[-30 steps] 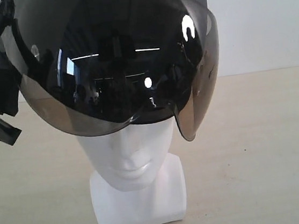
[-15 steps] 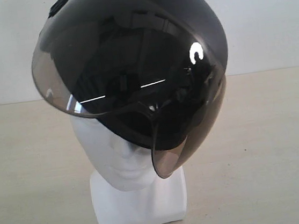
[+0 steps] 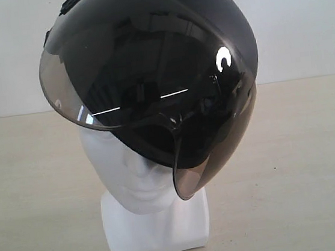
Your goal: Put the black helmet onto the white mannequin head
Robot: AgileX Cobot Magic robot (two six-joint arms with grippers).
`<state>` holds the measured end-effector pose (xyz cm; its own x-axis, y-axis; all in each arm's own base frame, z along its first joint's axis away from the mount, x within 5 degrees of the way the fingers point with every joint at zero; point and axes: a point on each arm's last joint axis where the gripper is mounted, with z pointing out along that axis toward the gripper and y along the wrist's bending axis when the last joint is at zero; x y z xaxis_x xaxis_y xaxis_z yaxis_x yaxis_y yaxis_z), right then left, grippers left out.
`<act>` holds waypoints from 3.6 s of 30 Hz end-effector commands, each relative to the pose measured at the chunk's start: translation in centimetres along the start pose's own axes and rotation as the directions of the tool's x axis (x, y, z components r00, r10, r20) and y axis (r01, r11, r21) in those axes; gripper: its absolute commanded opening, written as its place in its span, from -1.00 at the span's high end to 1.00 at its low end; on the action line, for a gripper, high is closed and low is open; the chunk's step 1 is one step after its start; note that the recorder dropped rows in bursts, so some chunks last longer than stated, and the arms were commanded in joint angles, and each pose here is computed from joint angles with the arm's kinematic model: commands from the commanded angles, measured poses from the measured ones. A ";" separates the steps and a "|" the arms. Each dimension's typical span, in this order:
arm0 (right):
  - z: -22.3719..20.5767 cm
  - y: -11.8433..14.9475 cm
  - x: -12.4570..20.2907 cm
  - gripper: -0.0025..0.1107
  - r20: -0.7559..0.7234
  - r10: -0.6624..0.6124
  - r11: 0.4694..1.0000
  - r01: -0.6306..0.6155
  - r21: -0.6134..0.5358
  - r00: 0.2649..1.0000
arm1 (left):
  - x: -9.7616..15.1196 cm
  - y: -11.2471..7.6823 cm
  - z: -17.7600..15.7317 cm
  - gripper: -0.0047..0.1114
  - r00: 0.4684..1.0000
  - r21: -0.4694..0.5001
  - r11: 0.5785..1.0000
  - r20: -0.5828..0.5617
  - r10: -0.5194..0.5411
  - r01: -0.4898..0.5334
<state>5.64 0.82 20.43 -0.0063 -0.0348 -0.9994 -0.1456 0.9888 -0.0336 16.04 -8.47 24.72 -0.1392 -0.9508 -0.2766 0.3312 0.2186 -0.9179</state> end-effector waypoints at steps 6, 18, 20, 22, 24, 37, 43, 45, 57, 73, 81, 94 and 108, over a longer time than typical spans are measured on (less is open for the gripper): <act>0.0 0.0 -0.1 0.96 0.015 -0.002 1.000 0.002 0.000 1.000 | -0.6 0.4 -2.4 0.84 0.989 0.027 0.989 -0.035 0.144 -0.143; 0.0 0.0 -0.1 0.96 0.012 -0.102 0.995 0.102 0.003 0.995 | -1.8 -0.5 -4.8 0.84 0.979 0.113 0.975 -0.046 0.197 -0.191; 0.0 0.0 -0.1 0.96 0.012 -0.110 0.994 0.110 0.003 0.994 | -1.8 -0.7 -5.0 0.84 0.967 0.131 0.961 -0.050 0.251 -0.243; 0.0 0.0 -0.1 0.96 0.012 -0.104 0.995 0.104 0.003 0.994 | -1.4 -0.5 -5.2 0.84 0.953 0.111 0.956 -0.106 0.284 -0.272; -0.1 0.0 -0.2 0.96 0.020 -0.102 0.995 0.102 0.003 0.995 | -0.9 0.2 -5.3 0.84 0.924 0.063 0.942 -0.184 0.336 -0.330; 0.8 0.5 -2.9 0.96 -0.129 0.494 0.867 -0.499 -0.004 0.860 | 0.8 -5.7 -1.4 0.84 0.321 0.256 0.599 -0.653 0.686 -0.759; 5.8 2.7 -6.9 0.96 -0.566 0.418 0.843 -0.535 -0.049 0.710 | -3.5 -10.4 -2.5 0.84 0.419 0.219 0.571 -0.485 0.767 -0.791; 8.6 3.1 -6.6 0.96 -0.685 0.410 0.830 -0.558 0.007 0.602 | -4.1 -11.1 -2.8 0.84 0.365 0.231 0.525 -0.496 0.788 -0.819; 14.6 3.6 -8.7 0.96 -0.756 0.379 0.810 -0.586 -0.008 0.534 | -6.7 -17.2 0.3 0.84 0.319 0.208 0.410 -0.362 0.876 -0.888; 21.0 -0.7 -3.8 0.96 -0.849 0.478 0.405 -0.914 -0.017 0.228 | -6.2 -21.2 8.1 0.84 0.290 0.220 0.384 -0.363 0.885 -0.897; 23.9 -1.8 0.3 0.96 -0.817 0.536 0.281 -0.958 -0.065 0.212 | -4.6 -19.7 11.8 0.84 0.262 0.228 0.379 -0.417 0.870 -0.897; 27.6 4.7 -0.4 0.96 -0.891 0.370 0.238 -0.954 -0.183 0.263 | -3.2 -17.6 14.0 0.84 0.258 0.224 0.389 -0.453 0.853 -0.894; 28.3 5.8 -1.5 0.96 -0.884 0.391 0.192 -0.962 -0.193 0.255 | -3.2 -17.5 14.2 0.84 0.262 0.223 0.391 -0.450 0.854 -0.893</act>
<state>32.83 10.20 20.89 -0.9369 0.2512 -0.2433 -0.1893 0.2207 0.9568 23.76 -12.39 45.58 -0.1763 0.0518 -0.9830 0.4644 0.8849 -0.0367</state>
